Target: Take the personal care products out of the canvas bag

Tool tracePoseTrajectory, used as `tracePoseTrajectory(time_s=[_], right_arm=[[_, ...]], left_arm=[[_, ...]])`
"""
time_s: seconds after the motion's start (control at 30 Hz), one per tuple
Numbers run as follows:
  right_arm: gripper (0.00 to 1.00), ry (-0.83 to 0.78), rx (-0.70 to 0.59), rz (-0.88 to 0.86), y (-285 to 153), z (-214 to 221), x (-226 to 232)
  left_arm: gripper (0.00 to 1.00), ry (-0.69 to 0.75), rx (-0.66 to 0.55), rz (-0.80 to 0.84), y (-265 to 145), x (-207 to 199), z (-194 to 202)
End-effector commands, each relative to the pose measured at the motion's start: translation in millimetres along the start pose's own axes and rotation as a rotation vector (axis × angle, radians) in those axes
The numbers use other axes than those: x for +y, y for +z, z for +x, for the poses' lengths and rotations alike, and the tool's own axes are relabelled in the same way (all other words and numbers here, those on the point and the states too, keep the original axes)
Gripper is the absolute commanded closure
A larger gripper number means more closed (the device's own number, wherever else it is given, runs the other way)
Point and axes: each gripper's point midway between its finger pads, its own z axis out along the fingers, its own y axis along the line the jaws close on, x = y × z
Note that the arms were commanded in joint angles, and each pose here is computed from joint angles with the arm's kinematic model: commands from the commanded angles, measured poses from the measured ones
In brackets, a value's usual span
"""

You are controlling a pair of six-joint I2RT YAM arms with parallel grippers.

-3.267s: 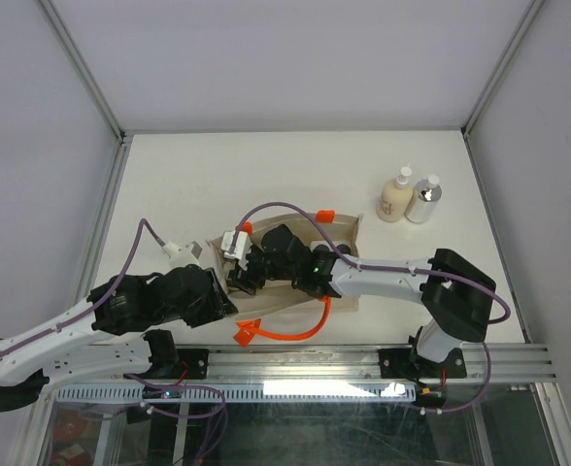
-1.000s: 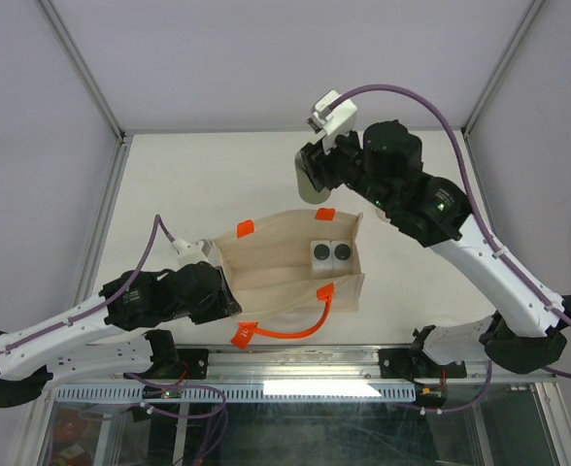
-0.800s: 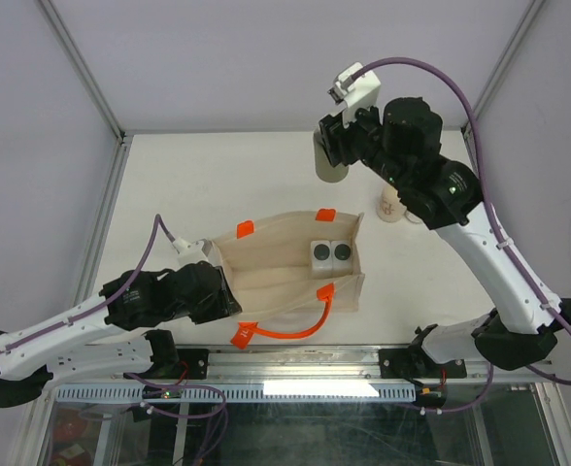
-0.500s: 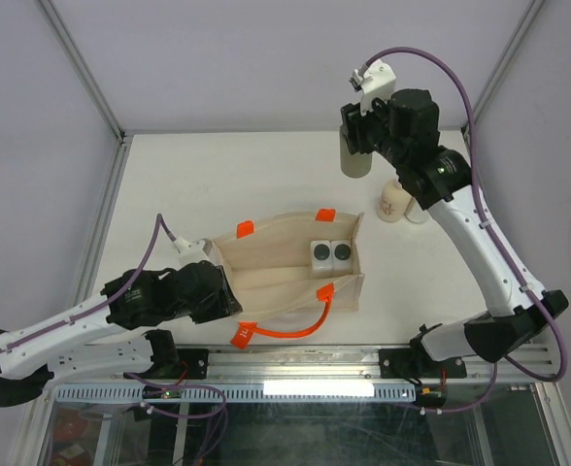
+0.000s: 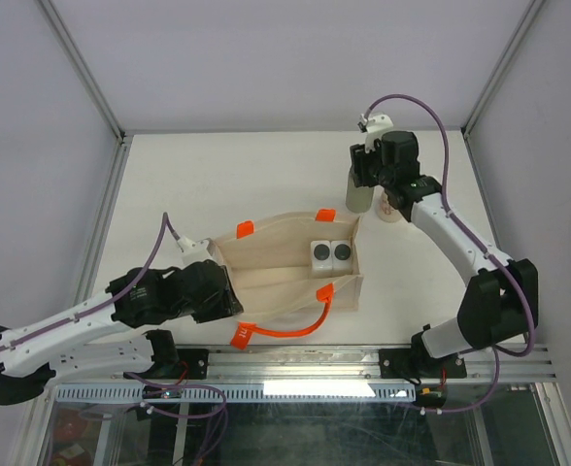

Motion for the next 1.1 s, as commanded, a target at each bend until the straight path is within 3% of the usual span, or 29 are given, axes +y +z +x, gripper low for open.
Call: tracePoseTrajectory(time_s=[0.0,1.07], right_arm=[[1.00,0.039,-0.367,0.019,-8.4,-88.9,-10.8],[1.00,0.079,-0.227,0.139,35.9,8.5,-53.9]], left_arm=[[0.56,0.039,-0.010,0.031,-4.6,-11.8,-5.2],[0.55,0.127,-0.014,-0.001,-0.1,-22.6,-11.3]])
